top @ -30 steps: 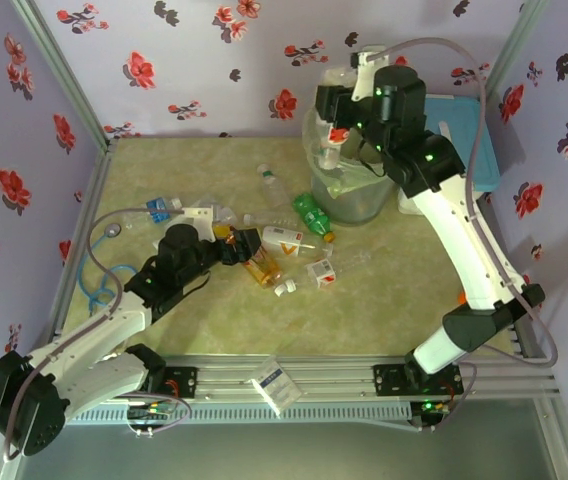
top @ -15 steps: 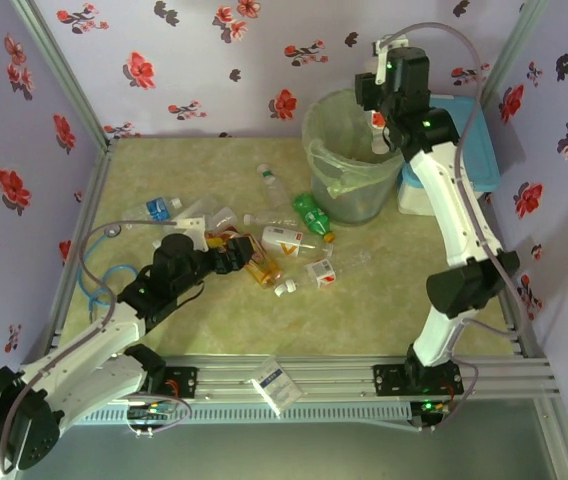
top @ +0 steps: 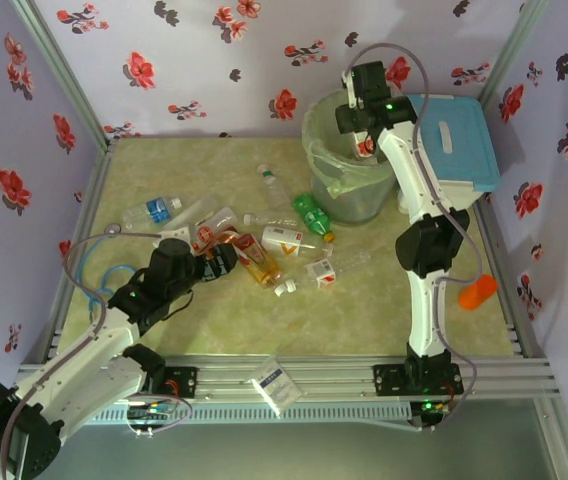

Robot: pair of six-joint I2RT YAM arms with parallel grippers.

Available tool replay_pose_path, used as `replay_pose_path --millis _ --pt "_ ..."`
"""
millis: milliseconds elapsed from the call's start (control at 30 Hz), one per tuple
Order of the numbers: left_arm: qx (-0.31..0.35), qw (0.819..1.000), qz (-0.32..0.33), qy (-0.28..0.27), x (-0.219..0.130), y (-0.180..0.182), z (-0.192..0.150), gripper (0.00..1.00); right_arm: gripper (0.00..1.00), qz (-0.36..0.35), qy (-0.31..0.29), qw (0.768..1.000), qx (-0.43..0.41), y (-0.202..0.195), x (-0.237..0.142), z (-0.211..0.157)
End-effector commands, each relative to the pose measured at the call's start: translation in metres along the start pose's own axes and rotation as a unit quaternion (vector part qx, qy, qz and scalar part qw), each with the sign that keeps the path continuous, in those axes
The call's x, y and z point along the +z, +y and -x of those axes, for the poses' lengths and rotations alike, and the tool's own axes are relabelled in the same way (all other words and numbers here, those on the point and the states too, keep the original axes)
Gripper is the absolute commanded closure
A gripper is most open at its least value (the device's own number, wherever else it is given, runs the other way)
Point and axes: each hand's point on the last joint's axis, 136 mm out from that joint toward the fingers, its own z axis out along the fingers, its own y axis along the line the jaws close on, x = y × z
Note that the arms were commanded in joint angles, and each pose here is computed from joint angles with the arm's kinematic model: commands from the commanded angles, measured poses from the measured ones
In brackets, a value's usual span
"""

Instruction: Put the plastic bottles in the bin

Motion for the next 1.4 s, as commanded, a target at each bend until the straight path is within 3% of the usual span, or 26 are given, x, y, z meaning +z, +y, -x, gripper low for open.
replay_pose_path --millis 0,333,533,867,1000,1133,1367 --pt "-0.012 1.000 0.028 -0.002 -0.002 0.014 -0.001 0.00 0.52 0.010 0.044 0.999 -0.006 -0.007 0.004 -0.020" --pt "-0.015 0.999 0.034 0.003 0.003 0.012 0.002 0.00 0.24 0.011 0.068 0.998 -0.010 -0.008 0.013 -0.035" --pt "-0.017 0.999 0.036 0.004 0.002 0.013 0.002 0.00 0.21 0.019 0.035 0.999 -0.004 -0.009 -0.011 -0.017" --pt "0.009 0.999 0.053 0.004 0.000 0.014 0.013 0.00 0.16 0.042 -0.056 0.997 0.018 -0.017 -0.084 0.028" --pt "0.054 0.992 0.116 0.021 -0.010 0.030 0.025 0.00 0.15 0.044 -0.093 0.994 0.025 -0.024 -0.123 0.041" --pt "0.102 0.974 0.198 0.047 -0.014 0.054 0.039 0.00 0.15 0.054 -0.123 0.990 0.044 -0.026 -0.165 0.045" --pt "0.148 0.942 0.298 0.047 -0.007 0.094 0.089 0.00 0.15 0.133 -0.145 0.976 0.092 -0.003 -0.201 0.011"
